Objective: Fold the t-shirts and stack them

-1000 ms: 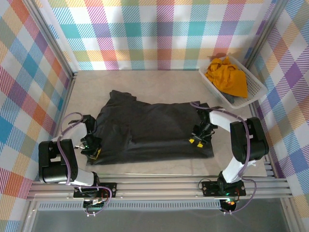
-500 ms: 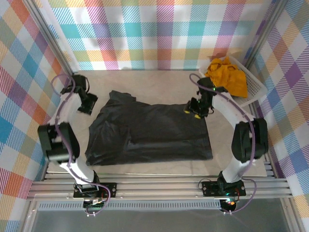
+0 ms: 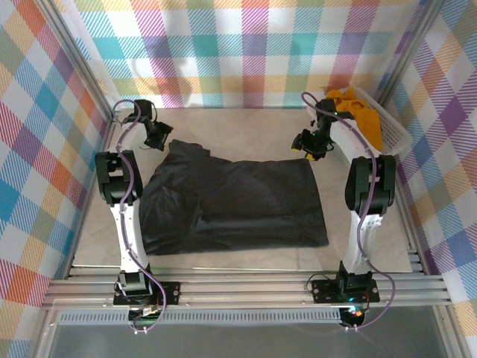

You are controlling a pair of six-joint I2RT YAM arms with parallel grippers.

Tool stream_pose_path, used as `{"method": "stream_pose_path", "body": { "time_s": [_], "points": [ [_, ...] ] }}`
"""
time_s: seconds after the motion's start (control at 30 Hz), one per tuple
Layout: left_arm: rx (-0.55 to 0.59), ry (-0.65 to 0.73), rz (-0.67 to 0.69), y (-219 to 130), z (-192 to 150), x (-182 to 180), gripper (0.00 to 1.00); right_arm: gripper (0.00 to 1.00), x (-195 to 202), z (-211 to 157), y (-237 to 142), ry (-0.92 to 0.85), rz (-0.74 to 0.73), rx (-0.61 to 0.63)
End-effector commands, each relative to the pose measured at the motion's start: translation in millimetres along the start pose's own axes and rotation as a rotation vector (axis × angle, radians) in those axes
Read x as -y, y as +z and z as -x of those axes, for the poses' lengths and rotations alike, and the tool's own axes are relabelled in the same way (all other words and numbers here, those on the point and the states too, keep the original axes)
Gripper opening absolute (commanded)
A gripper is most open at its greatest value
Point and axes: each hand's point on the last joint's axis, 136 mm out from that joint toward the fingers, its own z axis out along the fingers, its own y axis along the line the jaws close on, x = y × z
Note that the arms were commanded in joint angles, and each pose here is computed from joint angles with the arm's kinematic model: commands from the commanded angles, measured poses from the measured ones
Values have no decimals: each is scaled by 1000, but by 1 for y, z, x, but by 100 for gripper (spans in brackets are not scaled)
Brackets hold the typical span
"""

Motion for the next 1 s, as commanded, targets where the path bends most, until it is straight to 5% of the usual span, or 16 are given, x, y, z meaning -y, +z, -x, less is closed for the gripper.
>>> {"method": "stream_pose_path", "body": {
  "time_s": [0.0, 0.23, 0.37, 0.43, 0.97],
  "points": [
    [-62, 27, 71, 4, -22, -10, 52, 52, 0, -6, 4, -15, -9, -42],
    [-91, 28, 106, 17, -35, -21, 42, 52, 25, 4, 10, 25, -156, -3],
    [-86, 27, 104, 20, -35, -19, 9, 52, 41, 11, 19, 30, -253, 31],
    [-67, 29, 105, 17, -31, -18, 1, 51, 47, 13, 25, 32, -299, 41],
    [-1, 156, -52, -26, -18, 35, 0, 33, 69, 22, 68, 8, -428, 16]
  ]
}}
